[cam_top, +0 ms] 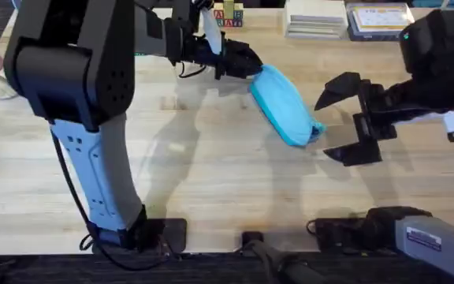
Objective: Unzip the bag, pick up the pens from the table one at a time and place them inside, then zip the bag closed.
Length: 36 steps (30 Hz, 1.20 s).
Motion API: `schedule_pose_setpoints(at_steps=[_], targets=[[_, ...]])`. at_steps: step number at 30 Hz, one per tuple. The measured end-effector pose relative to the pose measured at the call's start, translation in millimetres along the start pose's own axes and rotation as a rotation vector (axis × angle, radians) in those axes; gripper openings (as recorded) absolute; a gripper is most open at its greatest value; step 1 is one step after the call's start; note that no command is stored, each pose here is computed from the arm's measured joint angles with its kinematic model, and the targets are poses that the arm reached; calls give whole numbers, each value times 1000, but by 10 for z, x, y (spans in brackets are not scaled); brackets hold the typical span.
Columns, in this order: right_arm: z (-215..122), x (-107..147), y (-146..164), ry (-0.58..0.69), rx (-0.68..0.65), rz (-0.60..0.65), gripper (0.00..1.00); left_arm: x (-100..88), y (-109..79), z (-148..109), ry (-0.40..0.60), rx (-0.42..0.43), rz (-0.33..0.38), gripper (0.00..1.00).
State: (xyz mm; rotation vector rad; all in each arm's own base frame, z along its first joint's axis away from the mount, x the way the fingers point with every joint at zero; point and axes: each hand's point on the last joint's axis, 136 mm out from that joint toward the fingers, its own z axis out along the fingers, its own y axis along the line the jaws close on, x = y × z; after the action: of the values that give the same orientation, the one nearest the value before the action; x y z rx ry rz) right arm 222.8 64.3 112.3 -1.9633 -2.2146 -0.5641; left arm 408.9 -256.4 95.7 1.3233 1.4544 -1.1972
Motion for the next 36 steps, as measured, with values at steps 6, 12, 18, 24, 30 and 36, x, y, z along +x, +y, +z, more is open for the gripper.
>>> schedule_pose_setpoints(at_steps=[6,12,18,24,30,36], targets=[[12,-14,-12,-6,3,1,946,0,0,0,0,0,0,41],[12,-37,-14,-19,4,1,910,0,0,0,0,0,0,41],[12,-53,-14,-28,5,1,882,0,0,0,0,0,0,41],[51,-70,-33,-30,8,2,803,0,0,0,0,0,0,41],[131,-96,-105,-28,45,16,742,0,0,0,0,0,0,41],[142,-100,-100,-27,45,16,604,-1,-1,0,0,1,0,41]])
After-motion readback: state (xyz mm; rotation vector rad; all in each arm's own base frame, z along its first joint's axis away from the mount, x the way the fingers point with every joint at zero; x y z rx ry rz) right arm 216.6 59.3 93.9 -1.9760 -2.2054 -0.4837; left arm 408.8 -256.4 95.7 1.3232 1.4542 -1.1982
